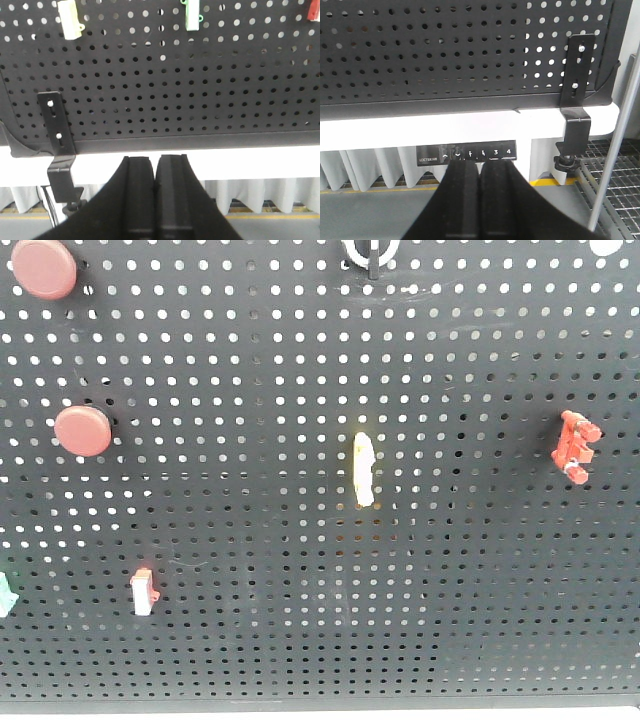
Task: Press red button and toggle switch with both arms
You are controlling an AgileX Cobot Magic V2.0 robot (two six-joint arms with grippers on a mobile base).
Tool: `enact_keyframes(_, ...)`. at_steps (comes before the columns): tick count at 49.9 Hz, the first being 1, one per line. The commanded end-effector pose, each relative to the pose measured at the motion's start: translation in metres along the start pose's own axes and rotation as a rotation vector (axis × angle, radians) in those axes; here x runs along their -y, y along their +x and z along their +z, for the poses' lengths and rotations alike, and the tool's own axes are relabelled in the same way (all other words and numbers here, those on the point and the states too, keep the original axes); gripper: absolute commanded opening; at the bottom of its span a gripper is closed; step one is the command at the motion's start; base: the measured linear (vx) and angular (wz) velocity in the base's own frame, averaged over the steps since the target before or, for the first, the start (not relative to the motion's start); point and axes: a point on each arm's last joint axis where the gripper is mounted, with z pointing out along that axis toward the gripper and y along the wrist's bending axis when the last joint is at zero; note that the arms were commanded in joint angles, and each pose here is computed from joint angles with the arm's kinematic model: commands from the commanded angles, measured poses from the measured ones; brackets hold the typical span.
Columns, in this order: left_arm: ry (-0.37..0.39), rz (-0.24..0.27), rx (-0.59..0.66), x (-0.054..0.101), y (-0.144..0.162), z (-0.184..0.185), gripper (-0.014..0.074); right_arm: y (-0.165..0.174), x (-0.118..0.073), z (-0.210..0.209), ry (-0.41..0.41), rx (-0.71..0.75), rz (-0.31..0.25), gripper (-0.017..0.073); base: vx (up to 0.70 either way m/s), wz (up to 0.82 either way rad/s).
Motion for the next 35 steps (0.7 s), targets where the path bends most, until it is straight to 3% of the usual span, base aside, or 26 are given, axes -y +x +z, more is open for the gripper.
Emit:
enact_keyframes(1, -0.006, -0.013, 0.121, 0.000, -0.005, 0.000, 0.0002, -0.008, -0.002, 0.001, -0.022, 0.115, -0.013, 0.0000, 0.00, 0.00)
enact_keyframes(11, -0.014, -0.013, 0.346, -0.001, -0.025, -0.005, 0.0002, -0.022, -0.005, -0.002, -0.053, 0.269, -0.042, 0.0000, 0.00, 0.00)
enact_keyframes(19, -0.007, -0.065, 0.481, -0.002, -0.053, -0.013, 0.0002, -0.056, -0.009, -0.015, -0.086, 0.488, -0.057, 0.0000, 0.00, 0.00)
enact_keyframes(23, -0.007, -0.056, 0.576, -0.004, -0.085, -0.025, 0.0002, -0.088, -0.009, -0.030, -0.072, 0.568, -0.086, 0.0000, 0.00, 0.00)
enact_keyframes(28, -0.014, -0.006, 0.678, -0.005, -0.140, -0.048, 0.0002, -0.135, -0.008, -0.049, -0.046, 0.620, -0.108, 0.0000, 0.00, 0.00)
enact_keyframes(35, -0.049, 0.074, 0.682, -0.009, -0.210, -0.070, 0.0002, -0.198, -0.007, -0.063, -0.021, 0.632, -0.100, 0.0000, 0.00, 0.00)
